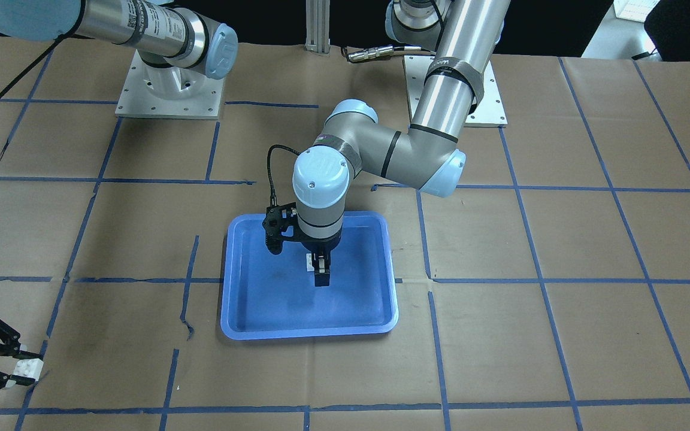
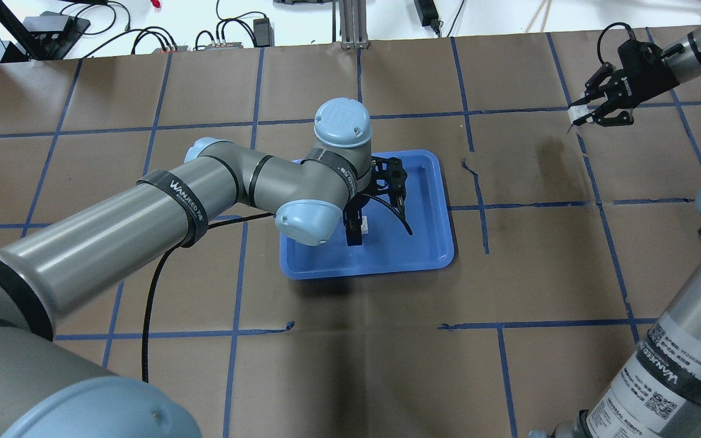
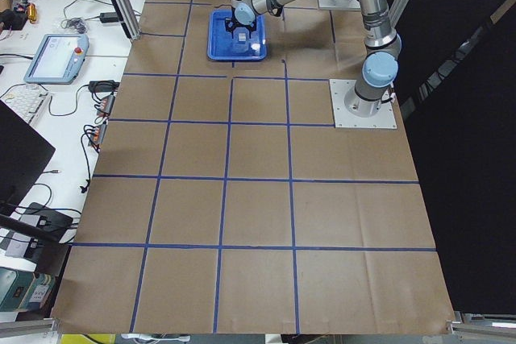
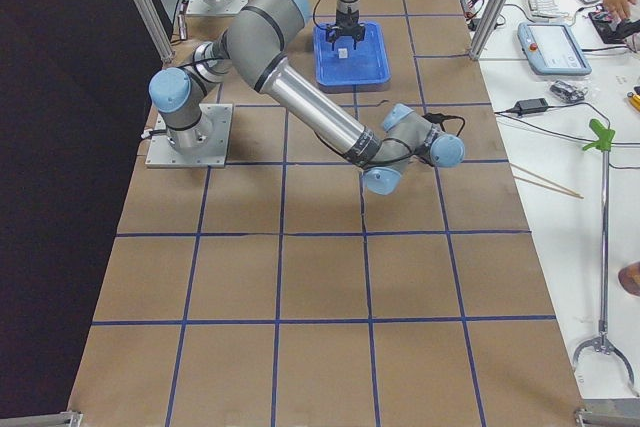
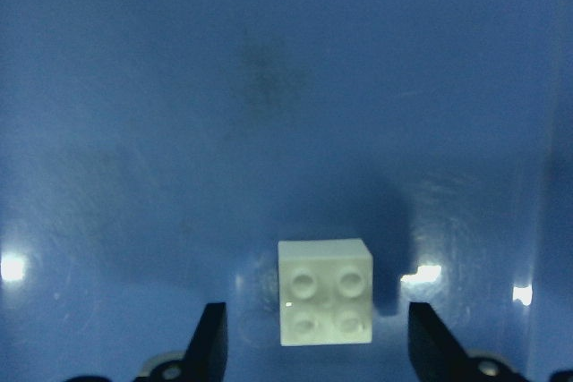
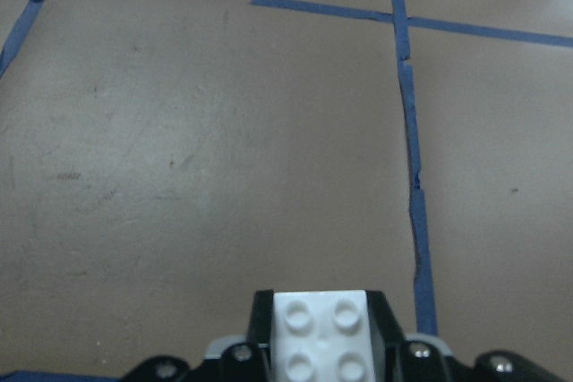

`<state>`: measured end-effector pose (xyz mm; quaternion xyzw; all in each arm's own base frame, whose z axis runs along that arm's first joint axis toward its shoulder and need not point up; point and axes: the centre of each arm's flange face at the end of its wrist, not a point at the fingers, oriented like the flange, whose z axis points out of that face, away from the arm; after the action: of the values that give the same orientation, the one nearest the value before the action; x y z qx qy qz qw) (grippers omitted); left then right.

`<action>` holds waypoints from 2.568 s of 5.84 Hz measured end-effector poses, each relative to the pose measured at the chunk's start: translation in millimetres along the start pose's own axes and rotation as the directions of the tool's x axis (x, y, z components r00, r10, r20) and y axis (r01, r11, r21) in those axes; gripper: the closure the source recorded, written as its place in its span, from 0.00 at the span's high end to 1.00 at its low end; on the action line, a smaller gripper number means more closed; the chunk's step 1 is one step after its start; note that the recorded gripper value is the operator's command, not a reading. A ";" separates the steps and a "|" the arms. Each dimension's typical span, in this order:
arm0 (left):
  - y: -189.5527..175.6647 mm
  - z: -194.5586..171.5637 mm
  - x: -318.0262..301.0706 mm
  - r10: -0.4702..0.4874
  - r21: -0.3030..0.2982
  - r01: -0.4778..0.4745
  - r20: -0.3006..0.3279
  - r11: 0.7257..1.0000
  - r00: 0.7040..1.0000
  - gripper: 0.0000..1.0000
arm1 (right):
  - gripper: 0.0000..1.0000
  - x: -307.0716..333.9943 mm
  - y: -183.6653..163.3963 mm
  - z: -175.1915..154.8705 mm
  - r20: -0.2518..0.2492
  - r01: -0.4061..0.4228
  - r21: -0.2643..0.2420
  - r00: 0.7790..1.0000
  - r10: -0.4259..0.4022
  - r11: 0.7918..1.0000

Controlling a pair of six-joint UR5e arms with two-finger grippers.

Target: Assemble white blocks and place on blue tray

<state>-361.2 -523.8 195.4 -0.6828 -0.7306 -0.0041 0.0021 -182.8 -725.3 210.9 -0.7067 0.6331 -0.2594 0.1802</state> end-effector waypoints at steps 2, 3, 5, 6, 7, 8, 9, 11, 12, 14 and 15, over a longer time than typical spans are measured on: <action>11.4 -80.6 3.6 -0.074 -0.001 0.074 -0.005 0.997 0.997 0.91 | 0.22 -10.3 -61.3 -7.2 0.032 -0.023 0.022 0.999 0.022 0.999; 35.0 -141.8 8.3 -0.131 -0.009 0.130 -0.026 0.991 0.991 0.93 | 0.22 -28.6 -88.9 -2.0 0.053 -0.033 0.037 0.998 0.031 0.999; 94.6 -243.3 34.7 -0.272 -0.019 0.271 -0.048 0.962 0.961 0.98 | 0.22 -65.0 -155.1 32.2 0.075 -0.044 0.036 0.996 0.041 0.998; 122.2 -274.2 46.4 -0.328 -0.014 0.328 -0.046 0.945 0.944 0.99 | 0.22 -78.0 -195.1 61.7 0.061 -0.057 0.026 0.997 0.056 0.998; 141.4 -294.6 55.2 -0.365 -0.004 0.365 -0.028 0.931 0.931 0.99 | 0.22 -90.6 -229.1 95.5 0.037 -0.076 0.021 0.996 0.075 0.997; 157.4 -304.5 55.9 -0.436 0.003 0.436 -0.010 0.900 0.900 0.99 | 0.22 -103.8 -263.6 130.3 0.001 -0.103 0.012 0.995 0.103 0.995; 178.2 -310.3 47.4 -0.572 0.020 0.571 0.010 0.820 0.820 0.99 | 0.22 -120.7 -300.7 165.4 -0.048 -0.145 0.012 0.988 0.146 0.989; 210.0 -316.5 39.6 -0.820 0.070 0.817 0.025 0.572 0.572 0.99 | 0.22 -162.0 -345.4 217.2 -0.116 -0.190 0.044 0.974 0.194 0.981; 213.5 -320.6 39.5 -0.903 0.091 0.899 0.015 0.429 0.429 0.99 | 0.22 -180.6 -345.8 232.8 -0.116 -0.191 0.049 0.974 0.195 0.980; 214.6 -336.5 34.5 -0.981 0.158 0.969 0.005 0.190 0.192 0.99 | 0.22 -200.2 -337.6 249.8 -0.106 -0.144 0.042 0.983 0.147 0.989; 215.4 -343.5 37.0 -0.995 0.162 0.982 -0.005 0.100 0.102 0.99 | 0.22 -203.6 -330.5 261.0 -0.089 -0.125 0.037 0.988 0.128 0.991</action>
<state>-149.7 -475.4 539.8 -0.0170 -0.9969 0.0769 0.0028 224.3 -499.2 166.4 -0.6496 0.6800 -0.2894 0.1782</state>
